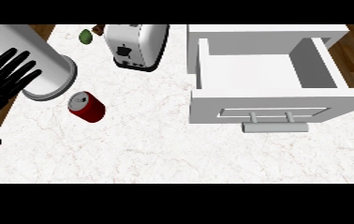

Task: Pick up the can, place it into the drawer and close the drawer

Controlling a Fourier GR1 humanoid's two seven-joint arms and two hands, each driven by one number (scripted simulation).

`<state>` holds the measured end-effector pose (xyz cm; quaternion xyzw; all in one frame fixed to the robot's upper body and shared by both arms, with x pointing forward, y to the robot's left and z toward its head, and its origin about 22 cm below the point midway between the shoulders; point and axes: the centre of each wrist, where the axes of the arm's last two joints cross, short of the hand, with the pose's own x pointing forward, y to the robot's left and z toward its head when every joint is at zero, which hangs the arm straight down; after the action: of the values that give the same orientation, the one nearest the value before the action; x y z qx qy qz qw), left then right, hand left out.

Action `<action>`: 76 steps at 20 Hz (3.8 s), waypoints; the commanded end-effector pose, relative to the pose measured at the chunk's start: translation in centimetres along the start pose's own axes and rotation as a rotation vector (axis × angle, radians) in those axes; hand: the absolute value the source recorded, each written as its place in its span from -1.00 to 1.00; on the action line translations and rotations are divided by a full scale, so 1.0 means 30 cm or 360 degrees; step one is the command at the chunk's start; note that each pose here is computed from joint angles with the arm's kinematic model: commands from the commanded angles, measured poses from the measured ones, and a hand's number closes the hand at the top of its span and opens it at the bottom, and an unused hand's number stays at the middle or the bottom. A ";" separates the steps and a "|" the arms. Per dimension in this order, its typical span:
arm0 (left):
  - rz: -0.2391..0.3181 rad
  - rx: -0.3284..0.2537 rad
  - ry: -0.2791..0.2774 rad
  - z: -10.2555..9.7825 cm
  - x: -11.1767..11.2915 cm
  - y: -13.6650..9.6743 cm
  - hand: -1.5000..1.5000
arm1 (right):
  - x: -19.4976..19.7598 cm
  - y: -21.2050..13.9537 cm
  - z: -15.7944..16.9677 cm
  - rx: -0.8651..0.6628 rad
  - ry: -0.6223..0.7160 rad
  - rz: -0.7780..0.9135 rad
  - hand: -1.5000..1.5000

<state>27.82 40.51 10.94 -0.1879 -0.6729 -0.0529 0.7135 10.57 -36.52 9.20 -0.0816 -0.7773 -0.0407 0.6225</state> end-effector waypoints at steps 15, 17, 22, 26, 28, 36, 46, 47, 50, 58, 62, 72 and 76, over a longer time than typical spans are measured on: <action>-0.0097 0.0139 0.0093 -0.104 -0.333 -0.010 -1.00 | 0.041 -0.030 0.032 -0.0018 0.0007 0.0016 -1.00; -0.0095 0.0158 0.0113 -0.115 -0.281 0.033 -1.00 | 0.048 -0.033 0.058 0.0008 0.0042 0.0022 -1.00; -0.0127 0.0267 0.0057 -0.054 -0.386 0.120 -1.00 | 0.016 -0.015 0.057 0.0000 0.0031 -0.0002 -1.00; -0.0147 0.0277 0.0076 -0.084 -0.439 0.122 -1.00 | 0.090 -0.077 0.082 0.0023 0.0002 0.0010 -1.00; -0.0124 0.0321 0.0083 -0.048 -0.489 0.132 -1.00 | 0.067 -0.028 0.051 0.0017 0.0002 0.0003 -1.00; -0.0125 0.0312 0.0135 -0.051 -0.551 0.159 -1.00 | 0.069 -0.109 0.100 0.0027 -0.0007 -0.0006 -1.00; -0.0017 0.0309 0.0182 -0.056 -0.610 0.144 -1.00 | 0.104 -0.064 0.075 0.0038 -0.0001 -0.0020 -1.00; -0.0004 0.0284 0.0195 0.012 -0.686 0.124 -1.00 | 0.090 -0.090 0.058 0.0004 -0.0020 -0.0004 -1.00; 0.0043 0.0259 0.0226 -0.086 -0.678 0.076 -1.00 | 0.103 -0.061 0.103 0.0023 0.0017 -0.0005 -1.00; 0.0147 0.0287 0.0186 -0.154 -0.622 0.078 1.00 | 0.107 -0.076 0.091 0.0060 0.0016 -0.0015 -1.00; 0.0256 0.0094 0.0213 -0.162 -0.639 0.059 1.00 | 0.092 -0.063 0.091 0.0033 0.0011 -0.0020 -1.00; 0.0282 -0.0152 -0.0015 -0.280 -0.551 0.024 1.00 | 0.108 -0.035 0.115 -0.0009 0.0005 -0.0056 -1.00; 0.0320 0.0226 -0.0083 -0.310 -0.666 -0.105 1.00 | 0.090 -0.080 0.189 -0.0021 0.0036 -0.0036 -1.00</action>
<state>33.88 33.49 -7.17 -0.2171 -0.6453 0.0163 0.7322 6.14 -37.24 11.19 -0.0719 -0.7745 -0.0506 0.6264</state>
